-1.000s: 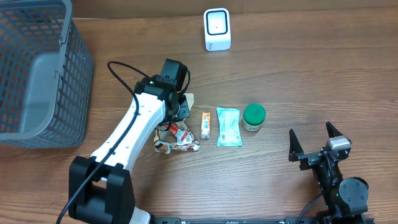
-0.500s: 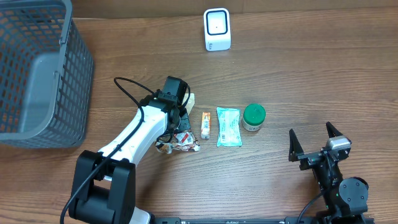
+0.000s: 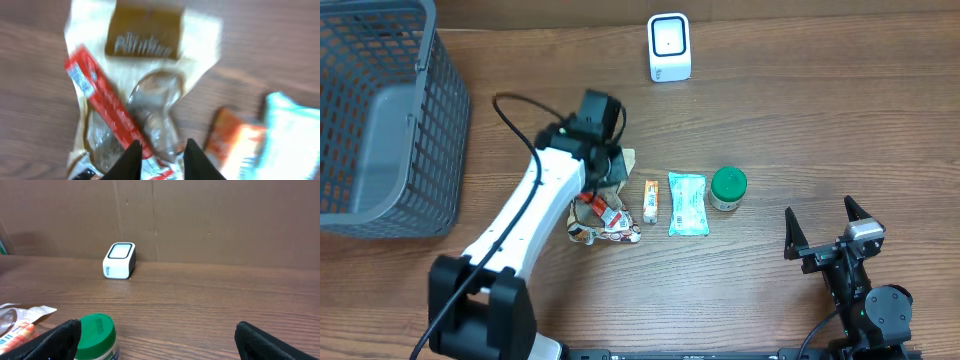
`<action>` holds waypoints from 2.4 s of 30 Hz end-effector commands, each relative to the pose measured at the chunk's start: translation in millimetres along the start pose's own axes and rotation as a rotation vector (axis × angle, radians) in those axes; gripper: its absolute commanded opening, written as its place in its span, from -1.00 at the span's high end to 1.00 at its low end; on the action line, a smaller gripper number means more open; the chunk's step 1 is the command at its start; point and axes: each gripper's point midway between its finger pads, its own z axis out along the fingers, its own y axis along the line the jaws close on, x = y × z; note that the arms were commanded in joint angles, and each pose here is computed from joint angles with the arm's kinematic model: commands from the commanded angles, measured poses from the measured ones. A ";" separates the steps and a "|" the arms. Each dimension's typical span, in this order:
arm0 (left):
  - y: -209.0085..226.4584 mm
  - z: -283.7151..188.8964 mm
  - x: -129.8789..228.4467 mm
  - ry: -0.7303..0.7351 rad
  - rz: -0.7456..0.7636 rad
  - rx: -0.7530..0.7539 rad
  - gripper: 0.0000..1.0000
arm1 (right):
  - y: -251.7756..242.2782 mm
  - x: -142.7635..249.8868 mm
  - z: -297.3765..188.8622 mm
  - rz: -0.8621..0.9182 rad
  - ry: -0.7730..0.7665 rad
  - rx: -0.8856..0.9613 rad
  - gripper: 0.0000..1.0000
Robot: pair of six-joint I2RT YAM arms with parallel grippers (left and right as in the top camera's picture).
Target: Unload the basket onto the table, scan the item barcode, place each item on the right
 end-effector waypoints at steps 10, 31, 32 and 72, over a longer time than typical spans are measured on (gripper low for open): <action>-10.0 -90.4 -36.1 -0.109 0.043 0.060 -0.88 | -1.5 1.8 0.2 -0.001 -0.004 0.007 -1.00; 109.2 -93.3 -96.3 -0.247 -0.269 -0.095 -1.00 | -1.5 1.8 0.2 -0.001 -0.004 0.007 -1.00; 117.0 -93.1 -96.7 -0.251 -0.282 -0.117 -1.00 | -1.5 1.7 0.2 -0.001 -0.004 0.007 -1.00; 127.2 -89.8 -95.5 -0.243 -0.303 -0.136 -1.00 | -1.5 1.7 0.2 -0.001 -0.004 0.007 -1.00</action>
